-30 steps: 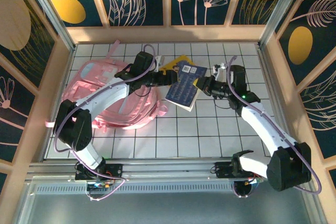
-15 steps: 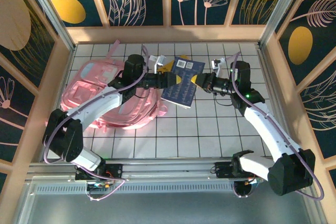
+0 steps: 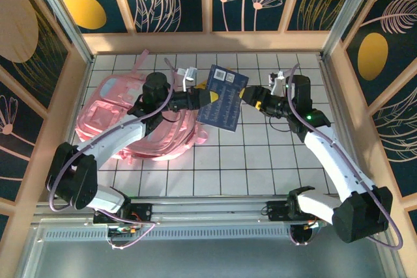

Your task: Pack the student bag

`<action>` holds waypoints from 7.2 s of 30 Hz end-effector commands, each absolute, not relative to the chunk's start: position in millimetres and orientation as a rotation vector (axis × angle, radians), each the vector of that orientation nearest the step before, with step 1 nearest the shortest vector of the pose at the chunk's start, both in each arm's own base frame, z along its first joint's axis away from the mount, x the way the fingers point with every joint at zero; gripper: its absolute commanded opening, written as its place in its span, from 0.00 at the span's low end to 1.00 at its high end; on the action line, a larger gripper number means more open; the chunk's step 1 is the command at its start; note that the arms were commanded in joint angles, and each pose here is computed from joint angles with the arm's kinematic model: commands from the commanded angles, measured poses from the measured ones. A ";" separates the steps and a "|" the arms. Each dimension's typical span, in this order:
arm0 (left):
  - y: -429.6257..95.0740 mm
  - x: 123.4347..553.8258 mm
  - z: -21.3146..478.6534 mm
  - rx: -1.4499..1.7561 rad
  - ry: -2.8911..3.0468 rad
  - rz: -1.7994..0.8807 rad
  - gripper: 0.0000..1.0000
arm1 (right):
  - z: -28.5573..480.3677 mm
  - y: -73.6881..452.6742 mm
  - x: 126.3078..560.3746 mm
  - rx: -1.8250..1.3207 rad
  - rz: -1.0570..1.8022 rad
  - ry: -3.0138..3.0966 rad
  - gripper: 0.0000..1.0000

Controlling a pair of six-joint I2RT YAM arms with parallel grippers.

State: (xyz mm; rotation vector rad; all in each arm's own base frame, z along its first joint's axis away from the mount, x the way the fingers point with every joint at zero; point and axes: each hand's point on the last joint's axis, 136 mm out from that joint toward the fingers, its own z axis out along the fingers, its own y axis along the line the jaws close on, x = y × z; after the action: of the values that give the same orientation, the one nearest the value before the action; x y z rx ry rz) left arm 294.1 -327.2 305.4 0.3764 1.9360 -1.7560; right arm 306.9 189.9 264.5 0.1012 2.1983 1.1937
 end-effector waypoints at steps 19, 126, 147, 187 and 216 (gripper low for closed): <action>-244.3 334.4 376.1 -0.522 1.343 -1.697 0.00 | 366.9 229.2 268.3 0.174 1.597 1.569 0.89; -214.1 329.4 291.1 0.307 2.154 -1.054 0.00 | 242.3 247.7 279.8 -0.030 1.717 2.010 0.00; -251.2 290.5 266.2 0.442 2.334 -0.650 0.63 | 297.1 298.2 260.1 -0.120 1.908 1.910 0.00; -203.6 295.1 385.3 0.377 2.018 -0.048 0.00 | 235.3 295.6 254.9 -0.150 1.641 2.096 0.00; -204.5 295.5 406.0 0.308 1.934 -0.130 0.00 | 270.6 366.4 250.5 0.010 1.893 2.103 0.00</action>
State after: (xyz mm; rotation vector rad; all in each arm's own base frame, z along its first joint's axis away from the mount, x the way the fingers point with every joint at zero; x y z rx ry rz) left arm 284.1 -194.8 354.0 0.4284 2.0915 -0.0138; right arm 237.3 345.5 243.3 -0.0566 2.1856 1.8566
